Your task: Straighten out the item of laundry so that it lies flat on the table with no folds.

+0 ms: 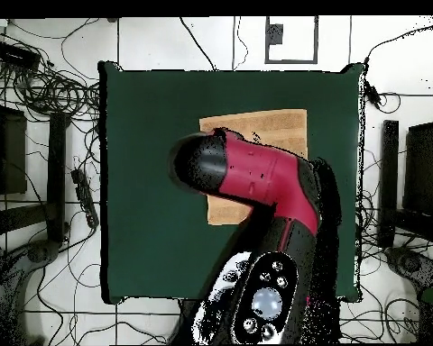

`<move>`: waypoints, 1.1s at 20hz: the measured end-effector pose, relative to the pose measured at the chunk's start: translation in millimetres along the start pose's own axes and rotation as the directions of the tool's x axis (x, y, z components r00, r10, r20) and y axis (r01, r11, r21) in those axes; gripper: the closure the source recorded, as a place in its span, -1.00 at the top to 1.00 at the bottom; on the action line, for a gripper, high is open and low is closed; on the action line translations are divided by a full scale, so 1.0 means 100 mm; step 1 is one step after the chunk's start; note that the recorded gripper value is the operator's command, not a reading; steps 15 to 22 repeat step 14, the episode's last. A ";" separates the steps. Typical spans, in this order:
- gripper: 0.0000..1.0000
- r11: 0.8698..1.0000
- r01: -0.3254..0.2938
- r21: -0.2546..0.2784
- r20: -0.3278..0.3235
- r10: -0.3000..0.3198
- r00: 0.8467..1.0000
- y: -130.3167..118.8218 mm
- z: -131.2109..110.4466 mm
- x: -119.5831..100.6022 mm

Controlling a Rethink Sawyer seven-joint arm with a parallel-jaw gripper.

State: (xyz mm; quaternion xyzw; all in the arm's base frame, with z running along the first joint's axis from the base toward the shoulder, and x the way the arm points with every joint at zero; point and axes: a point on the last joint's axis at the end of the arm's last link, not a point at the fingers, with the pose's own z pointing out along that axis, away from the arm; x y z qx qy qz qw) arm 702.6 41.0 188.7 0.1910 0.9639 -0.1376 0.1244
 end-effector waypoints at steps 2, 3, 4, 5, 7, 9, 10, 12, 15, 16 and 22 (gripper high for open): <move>1.00 0.998 0.053 0.022 0.083 -0.055 0.995 0.14 -0.11 0.03; 1.00 0.998 0.060 0.026 0.090 -0.062 0.994 0.16 -0.13 0.04; 1.00 0.997 0.067 0.031 0.098 -0.070 0.993 0.18 -0.15 0.04; 1.00 0.996 0.076 0.037 0.107 -0.080 0.991 0.21 -0.17 0.06; 1.00 0.994 0.096 0.056 0.117 -0.102 0.988 0.27 -0.20 0.11; 1.00 0.992 0.106 0.070 0.124 -0.114 0.986 0.29 -0.22 0.13; 1.00 0.991 0.112 0.080 0.126 -0.121 0.985 0.29 -0.22 0.14; 1.00 0.988 0.116 0.102 0.127 -0.129 0.983 0.26 -0.19 0.14; 1.00 0.987 0.115 0.113 0.127 -0.129 0.983 0.23 -0.17 0.13; 1.00 0.987 0.115 0.113 0.127 -0.129 0.983 0.23 -0.17 0.13; 1.00 0.987 0.115 0.113 0.127 -0.129 0.983 0.23 -0.17 0.13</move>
